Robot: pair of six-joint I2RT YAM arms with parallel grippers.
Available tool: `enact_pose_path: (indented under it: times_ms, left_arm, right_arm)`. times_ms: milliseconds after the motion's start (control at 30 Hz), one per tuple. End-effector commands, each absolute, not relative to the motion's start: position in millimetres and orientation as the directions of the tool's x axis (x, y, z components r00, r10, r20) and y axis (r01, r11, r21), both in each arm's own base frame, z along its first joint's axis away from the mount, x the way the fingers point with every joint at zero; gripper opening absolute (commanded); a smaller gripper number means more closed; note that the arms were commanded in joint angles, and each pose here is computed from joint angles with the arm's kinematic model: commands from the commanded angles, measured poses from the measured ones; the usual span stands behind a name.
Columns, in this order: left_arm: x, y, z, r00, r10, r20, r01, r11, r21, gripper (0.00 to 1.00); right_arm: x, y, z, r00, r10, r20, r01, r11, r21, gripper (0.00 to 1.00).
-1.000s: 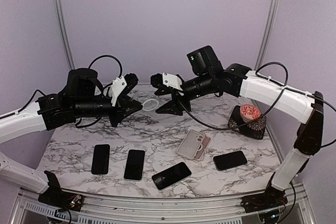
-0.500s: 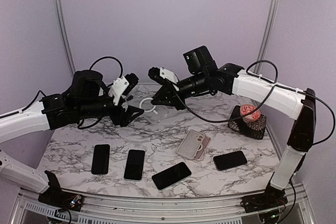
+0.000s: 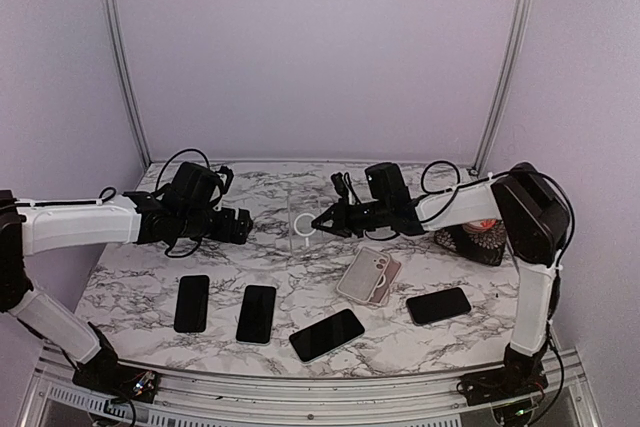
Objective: Put the phone into the phone case
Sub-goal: Place the phone case at the center of the board.
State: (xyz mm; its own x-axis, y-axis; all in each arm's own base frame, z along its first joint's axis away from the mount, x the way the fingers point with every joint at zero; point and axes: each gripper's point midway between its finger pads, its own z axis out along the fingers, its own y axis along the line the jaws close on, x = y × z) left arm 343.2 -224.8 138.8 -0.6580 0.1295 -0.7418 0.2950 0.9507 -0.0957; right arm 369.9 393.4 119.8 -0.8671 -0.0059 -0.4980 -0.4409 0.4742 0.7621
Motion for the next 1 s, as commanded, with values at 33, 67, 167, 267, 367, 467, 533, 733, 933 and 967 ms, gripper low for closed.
enact_pose_path:
  times_ms: [33, 67, 167, 267, 367, 467, 533, 733, 933, 967]
  left_arm:
    - [340.5, -223.9, 126.3, -0.685, 0.089, -0.723, 0.262, 0.956, -0.13, 0.99]
    - [340.4, -223.0, 125.0, -0.685, 0.092, -0.723, 0.261, 0.957, -0.126, 0.99]
    - [340.4, -222.1, 121.3, -0.687, 0.097, -0.721, 0.26, 0.958, -0.119, 0.99]
    - [340.6, -222.0, 115.5, -0.692, 0.107, -0.714, 0.262, 0.959, -0.11, 0.99]
    - [340.1, -221.6, 109.1, -0.7, 0.116, -0.704, 0.262, 0.96, -0.103, 0.99]
    - [338.4, -220.5, 104.1, -0.708, 0.118, -0.696, 0.261, 0.96, -0.102, 0.99]
    - [336.9, -219.9, 101.1, -0.712, 0.121, -0.691, 0.261, 0.96, -0.101, 0.99]
    - [332.5, -215.9, 100.1, -0.713, 0.121, -0.691, 0.259, 0.961, -0.098, 0.99]
    - [329.7, -213.9, 101.1, -0.712, 0.116, -0.692, 0.257, 0.961, -0.103, 0.99]
    - [328.9, -214.0, 101.1, -0.714, 0.114, -0.691, 0.257, 0.96, -0.107, 0.99]
  right_arm:
    - [366.7, 419.2, 129.3, -0.916, 0.087, -0.391, -0.34, 0.351, 0.872, 0.0]
    - [366.0, 422.2, 124.4, -0.922, 0.087, -0.378, -0.326, 0.355, 0.876, 0.0]
    - [359.9, 432.4, 105.4, -0.938, 0.074, -0.339, -0.288, 0.376, 0.881, 0.0]
    - [356.0, 434.7, 85.4, -0.948, 0.055, -0.313, -0.264, 0.413, 0.872, 0.03]
    - [356.7, 429.2, 68.7, -0.948, 0.046, -0.315, -0.258, 0.467, 0.846, 0.06]
    - [359.1, 424.3, 55.7, -0.943, 0.013, -0.331, -0.275, 0.528, 0.804, 0.13]
    - [360.2, 421.2, 49.9, -0.943, -0.008, -0.333, -0.281, 0.555, 0.783, 0.16]
    - [367.4, 405.7, 56.7, -0.926, -0.004, -0.378, -0.305, 0.599, 0.74, 0.25]
    - [366.0, 390.1, 67.8, -0.897, -0.069, -0.436, -0.363, 0.679, 0.639, 0.32]
    - [363.0, 387.4, 67.4, -0.892, -0.082, -0.444, -0.371, 0.694, 0.617, 0.32]
